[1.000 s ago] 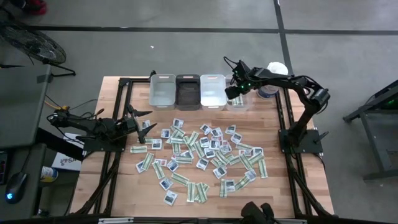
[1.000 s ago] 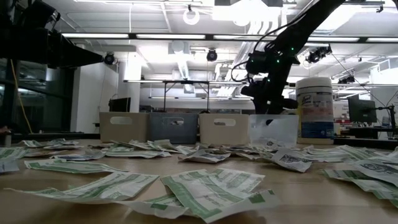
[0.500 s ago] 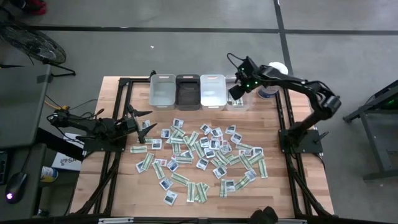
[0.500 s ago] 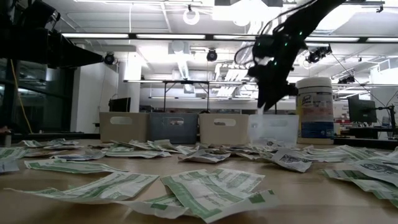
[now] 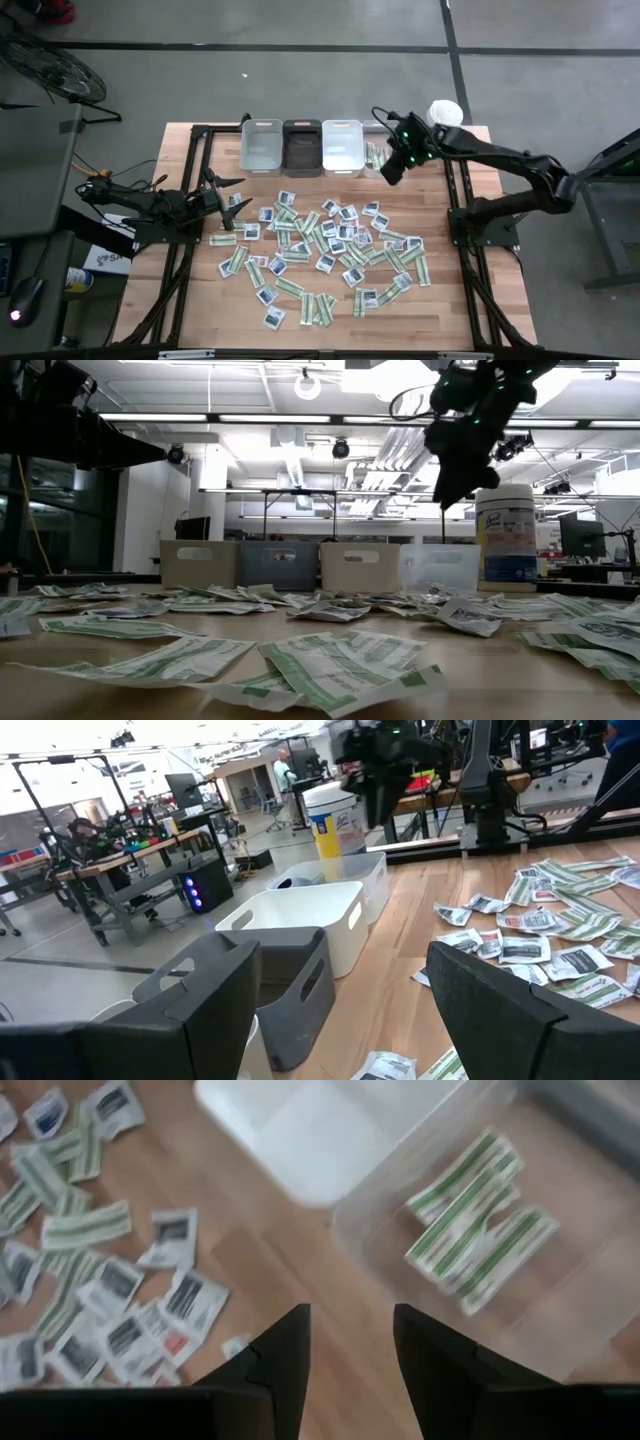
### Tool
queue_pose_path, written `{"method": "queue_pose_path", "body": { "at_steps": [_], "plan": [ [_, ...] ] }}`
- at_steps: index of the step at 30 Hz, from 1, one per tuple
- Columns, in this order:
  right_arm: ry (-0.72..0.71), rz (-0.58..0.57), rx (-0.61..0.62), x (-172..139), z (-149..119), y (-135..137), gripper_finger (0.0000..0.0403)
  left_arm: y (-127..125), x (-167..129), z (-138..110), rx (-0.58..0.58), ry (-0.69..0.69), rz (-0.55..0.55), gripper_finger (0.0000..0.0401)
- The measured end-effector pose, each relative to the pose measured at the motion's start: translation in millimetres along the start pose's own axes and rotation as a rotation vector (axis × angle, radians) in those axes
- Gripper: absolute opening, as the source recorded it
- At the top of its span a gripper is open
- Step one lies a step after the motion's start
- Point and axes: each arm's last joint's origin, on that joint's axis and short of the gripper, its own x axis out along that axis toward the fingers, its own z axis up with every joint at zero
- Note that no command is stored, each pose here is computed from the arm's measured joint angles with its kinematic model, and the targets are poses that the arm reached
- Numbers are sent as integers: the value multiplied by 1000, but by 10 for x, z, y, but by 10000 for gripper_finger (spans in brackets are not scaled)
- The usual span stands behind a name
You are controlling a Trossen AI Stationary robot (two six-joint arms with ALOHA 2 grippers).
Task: Pick & Place First Aid Supplies
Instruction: Put the green bandage into the transparent bin
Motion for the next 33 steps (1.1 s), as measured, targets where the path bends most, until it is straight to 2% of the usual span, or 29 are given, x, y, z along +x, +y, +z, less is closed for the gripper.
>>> {"method": "queue_pose_path", "body": {
  "at_steps": [11,19,23,33],
  "plan": [
    [-18,59,49,-168,-547,91,138,0,0,0,0,0,0,280],
    [-10,104,97,-264,-709,188,138,0,0,0,0,0,0,280],
    [36,63,117,-276,-804,244,138,0,0,0,0,0,0,280],
    [274,-96,265,-322,-1159,347,138,0,0,0,0,0,0,280]
  ]
}}
